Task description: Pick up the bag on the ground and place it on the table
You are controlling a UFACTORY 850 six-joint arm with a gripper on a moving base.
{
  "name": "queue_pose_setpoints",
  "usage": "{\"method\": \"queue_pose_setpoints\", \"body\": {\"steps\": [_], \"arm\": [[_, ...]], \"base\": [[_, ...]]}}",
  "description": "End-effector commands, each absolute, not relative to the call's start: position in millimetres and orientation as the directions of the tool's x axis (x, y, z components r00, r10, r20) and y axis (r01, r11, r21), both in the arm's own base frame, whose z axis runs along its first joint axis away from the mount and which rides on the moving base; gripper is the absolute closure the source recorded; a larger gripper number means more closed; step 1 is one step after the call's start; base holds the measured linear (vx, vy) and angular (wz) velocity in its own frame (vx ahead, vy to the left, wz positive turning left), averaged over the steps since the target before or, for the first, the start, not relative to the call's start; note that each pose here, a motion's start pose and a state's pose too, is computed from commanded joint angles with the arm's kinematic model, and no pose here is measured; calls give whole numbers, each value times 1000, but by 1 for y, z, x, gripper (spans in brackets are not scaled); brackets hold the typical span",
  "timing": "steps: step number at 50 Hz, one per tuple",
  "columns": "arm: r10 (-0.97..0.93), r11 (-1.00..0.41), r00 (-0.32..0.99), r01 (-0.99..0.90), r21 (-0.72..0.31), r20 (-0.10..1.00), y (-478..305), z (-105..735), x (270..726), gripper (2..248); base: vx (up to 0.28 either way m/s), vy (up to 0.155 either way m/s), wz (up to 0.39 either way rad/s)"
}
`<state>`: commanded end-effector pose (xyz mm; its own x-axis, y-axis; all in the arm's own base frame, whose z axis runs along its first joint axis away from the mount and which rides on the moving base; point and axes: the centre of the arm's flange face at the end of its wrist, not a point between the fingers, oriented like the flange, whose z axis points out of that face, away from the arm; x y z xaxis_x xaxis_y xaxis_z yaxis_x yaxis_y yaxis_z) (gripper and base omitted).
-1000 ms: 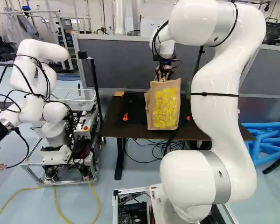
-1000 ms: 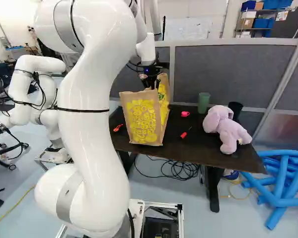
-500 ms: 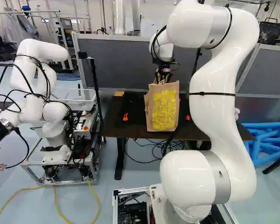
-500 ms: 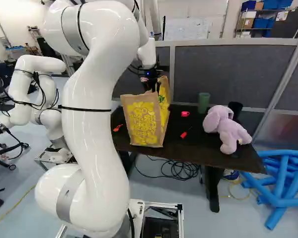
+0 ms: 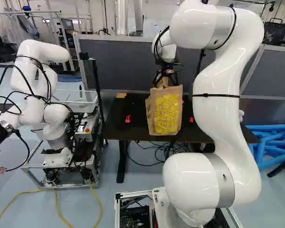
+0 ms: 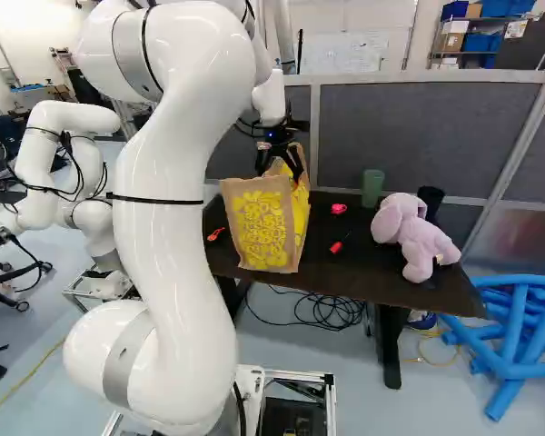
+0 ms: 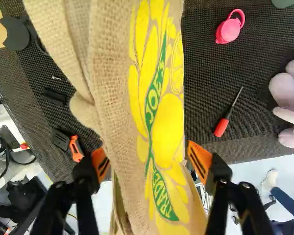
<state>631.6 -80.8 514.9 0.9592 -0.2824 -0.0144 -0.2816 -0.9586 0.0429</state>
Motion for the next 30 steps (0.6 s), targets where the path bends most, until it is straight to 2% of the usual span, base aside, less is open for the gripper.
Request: {"method": "queue_pose_setpoints", "body": {"steps": [1, 6, 7, 30], "arm": [[-282, -959, 959, -282, 43, -14, -81, 515, 632, 28], [-282, -959, 959, -282, 43, -14, -81, 515, 632, 28], [-282, -959, 959, -282, 43, -14, -81, 515, 632, 3], [-283, -958, 959, -283, 40, 7, -80, 531, 626, 3]], "base": [[0, 0, 0], [0, 0, 0], [0, 0, 0], [0, 0, 0]]}}
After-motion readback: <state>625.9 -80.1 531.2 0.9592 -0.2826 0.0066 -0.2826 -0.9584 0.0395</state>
